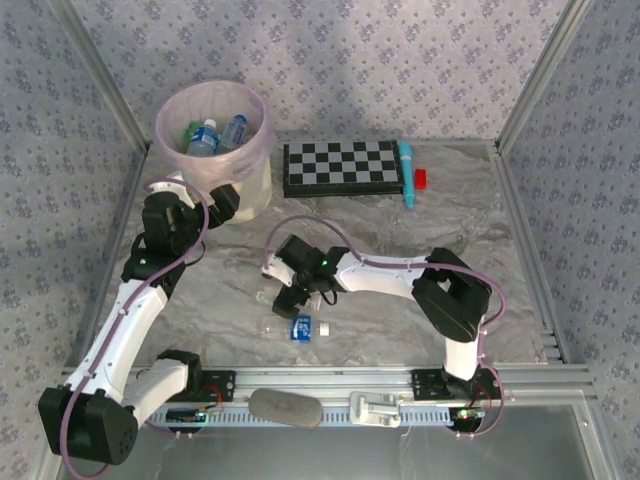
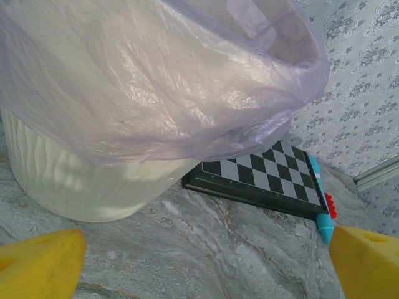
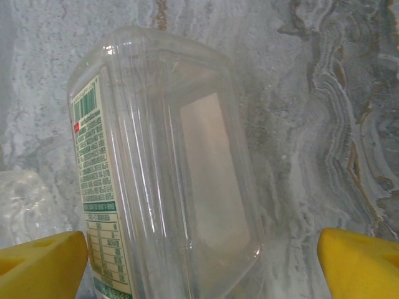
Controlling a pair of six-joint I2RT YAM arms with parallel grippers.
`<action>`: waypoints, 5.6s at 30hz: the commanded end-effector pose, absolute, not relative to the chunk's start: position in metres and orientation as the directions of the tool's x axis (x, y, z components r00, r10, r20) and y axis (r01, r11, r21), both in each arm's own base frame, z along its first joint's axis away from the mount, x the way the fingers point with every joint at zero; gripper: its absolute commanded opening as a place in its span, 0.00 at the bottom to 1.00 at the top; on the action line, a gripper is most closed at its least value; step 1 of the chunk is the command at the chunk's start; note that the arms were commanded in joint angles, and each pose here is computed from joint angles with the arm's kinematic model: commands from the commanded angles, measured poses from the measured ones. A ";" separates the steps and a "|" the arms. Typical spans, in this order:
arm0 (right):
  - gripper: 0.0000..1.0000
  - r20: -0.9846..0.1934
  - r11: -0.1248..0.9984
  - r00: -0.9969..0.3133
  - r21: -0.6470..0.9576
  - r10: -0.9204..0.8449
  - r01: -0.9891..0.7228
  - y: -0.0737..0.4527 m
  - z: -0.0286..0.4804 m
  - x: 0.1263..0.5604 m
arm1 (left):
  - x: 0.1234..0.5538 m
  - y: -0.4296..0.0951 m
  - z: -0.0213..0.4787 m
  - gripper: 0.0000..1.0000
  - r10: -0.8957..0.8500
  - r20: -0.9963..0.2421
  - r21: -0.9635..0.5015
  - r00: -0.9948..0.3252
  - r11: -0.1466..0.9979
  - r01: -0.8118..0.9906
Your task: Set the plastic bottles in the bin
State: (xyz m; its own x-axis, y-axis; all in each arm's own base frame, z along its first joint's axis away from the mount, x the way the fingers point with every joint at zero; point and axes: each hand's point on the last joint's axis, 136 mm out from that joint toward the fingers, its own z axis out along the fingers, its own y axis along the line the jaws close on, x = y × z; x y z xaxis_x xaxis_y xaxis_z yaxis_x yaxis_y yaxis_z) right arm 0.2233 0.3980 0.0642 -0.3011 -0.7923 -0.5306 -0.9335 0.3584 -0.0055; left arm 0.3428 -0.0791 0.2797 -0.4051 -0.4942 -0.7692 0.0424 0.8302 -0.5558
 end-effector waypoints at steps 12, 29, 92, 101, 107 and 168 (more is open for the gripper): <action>0.89 -0.485 0.389 -0.312 -0.063 -0.817 -0.919 0.391 0.045 0.244 | 0.347 -0.081 0.286 1.00 -0.521 -0.758 -0.585 -0.392 0.809 0.055; 0.49 -0.676 0.520 -0.407 0.039 -0.615 -0.853 0.370 0.107 0.274 | 0.343 -0.114 0.288 1.00 -0.578 -0.684 -0.688 -0.446 0.714 0.131; 0.63 -0.912 0.560 -0.398 0.279 -0.099 -0.780 0.313 0.240 0.308 | 0.341 -0.319 0.269 0.50 -0.357 -0.569 -0.795 -0.741 0.469 0.385; 0.92 -0.927 0.579 -0.368 0.263 -0.068 -0.772 0.300 0.251 0.300 | 0.374 -0.293 0.302 0.43 -0.370 -0.673 -0.712 -0.640 0.558 0.426; 1.00 -0.932 0.598 -0.359 0.257 -0.056 -0.759 0.292 0.251 0.297 | 0.395 -0.268 0.337 0.43 -0.372 -0.745 -0.644 -0.553 0.614 0.455; 1.00 -0.886 0.684 -0.447 0.249 -0.125 -0.685 0.279 0.216 0.303 | 0.485 -0.074 0.421 1.00 -0.191 -0.942 -0.239 -0.275 0.959 0.150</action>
